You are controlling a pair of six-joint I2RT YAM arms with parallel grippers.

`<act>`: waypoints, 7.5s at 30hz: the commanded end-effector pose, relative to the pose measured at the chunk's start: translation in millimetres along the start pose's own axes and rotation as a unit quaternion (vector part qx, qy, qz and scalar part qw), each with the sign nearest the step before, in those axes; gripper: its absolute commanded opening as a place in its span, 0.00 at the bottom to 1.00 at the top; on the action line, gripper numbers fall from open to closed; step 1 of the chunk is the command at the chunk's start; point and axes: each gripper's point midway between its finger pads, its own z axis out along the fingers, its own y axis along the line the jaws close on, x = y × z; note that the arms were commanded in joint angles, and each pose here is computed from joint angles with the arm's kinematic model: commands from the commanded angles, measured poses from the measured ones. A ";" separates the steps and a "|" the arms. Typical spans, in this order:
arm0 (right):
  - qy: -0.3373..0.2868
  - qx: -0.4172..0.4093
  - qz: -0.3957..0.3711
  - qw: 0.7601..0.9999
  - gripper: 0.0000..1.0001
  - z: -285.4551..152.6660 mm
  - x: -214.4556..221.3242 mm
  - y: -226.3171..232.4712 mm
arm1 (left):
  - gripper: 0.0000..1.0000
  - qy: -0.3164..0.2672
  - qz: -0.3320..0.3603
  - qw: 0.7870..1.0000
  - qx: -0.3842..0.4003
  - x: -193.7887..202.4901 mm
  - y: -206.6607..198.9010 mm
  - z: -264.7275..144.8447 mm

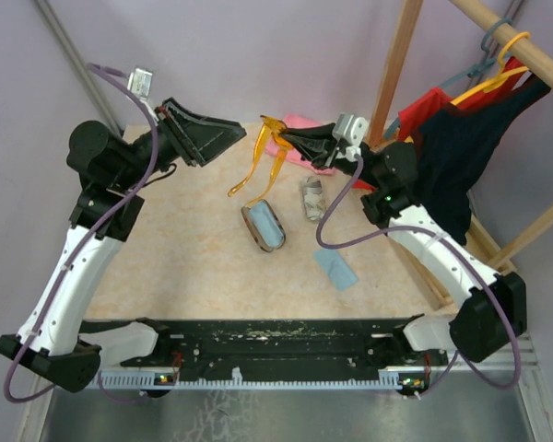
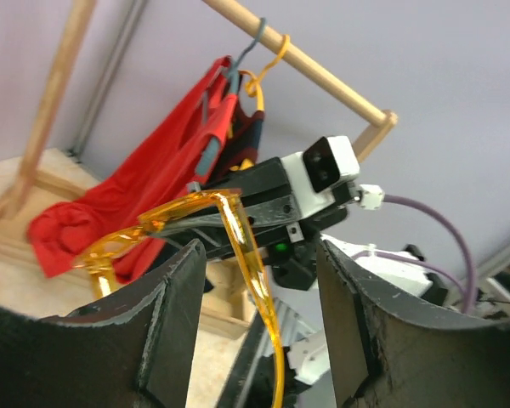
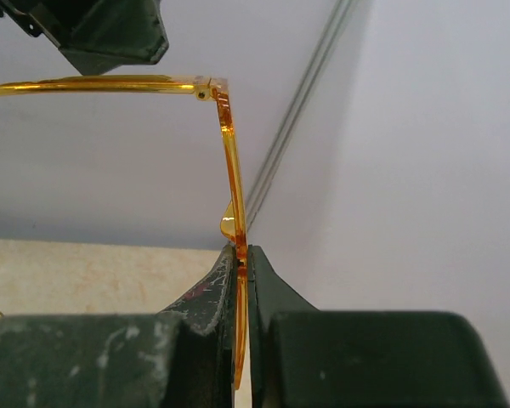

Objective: Organize the sunglasses
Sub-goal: Fold the sunglasses, then adjust the sunglasses case at the center of the board.

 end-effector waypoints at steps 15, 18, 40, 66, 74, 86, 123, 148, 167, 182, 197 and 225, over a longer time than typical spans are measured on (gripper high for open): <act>0.302 0.216 0.305 0.877 0.00 -111.7 99.6 33.8 | 0.29 0.035 0.170 0.970 -0.172 26.5 79.5 -40.3; 0.339 0.244 0.323 0.849 0.00 -135.4 117.1 46.1 | 0.27 0.052 0.170 0.964 -0.198 36.8 100.3 -40.1; 0.421 0.347 0.260 0.797 0.00 -151.2 149.9 52.0 | 0.22 0.209 0.195 0.870 -0.401 159.4 218.7 -12.5; 0.379 0.352 0.333 0.788 0.00 -121.3 164.7 57.1 | 0.19 0.266 0.180 0.859 -0.399 254.2 225.1 9.5; 0.360 0.329 0.372 0.790 0.00 -108.5 167.6 68.8 | 0.19 0.266 0.167 0.869 -0.383 262.1 221.0 17.2; 0.370 0.344 0.377 0.776 0.00 -121.2 179.5 72.4 | 0.20 0.253 0.182 0.860 -0.404 249.2 221.2 9.2; 0.310 0.454 0.355 0.756 0.00 -175.4 159.6 -4.0 | 0.00 0.230 0.164 0.858 -0.428 248.5 215.7 -27.8; 0.328 0.326 0.417 0.782 0.00 -152.5 167.4 60.3 | 0.00 0.265 0.177 0.849 -0.422 261.5 235.5 25.8; 0.341 0.325 0.420 0.776 0.00 -144.8 169.9 72.0 | 0.10 0.262 0.180 0.839 -0.441 258.6 243.7 20.6; 0.395 0.380 0.391 0.740 0.00 -164.7 187.2 59.2 | 0.15 0.245 0.145 0.862 -0.419 236.5 257.6 -13.7; 0.399 0.341 0.424 0.738 0.00 -131.0 200.7 71.6 | 0.10 0.286 0.144 0.865 -0.386 275.0 249.2 15.6; 0.412 0.352 0.416 0.730 0.00 -168.2 207.8 74.8 | 0.42 0.178 0.065 0.851 -0.490 229.4 282.9 -80.8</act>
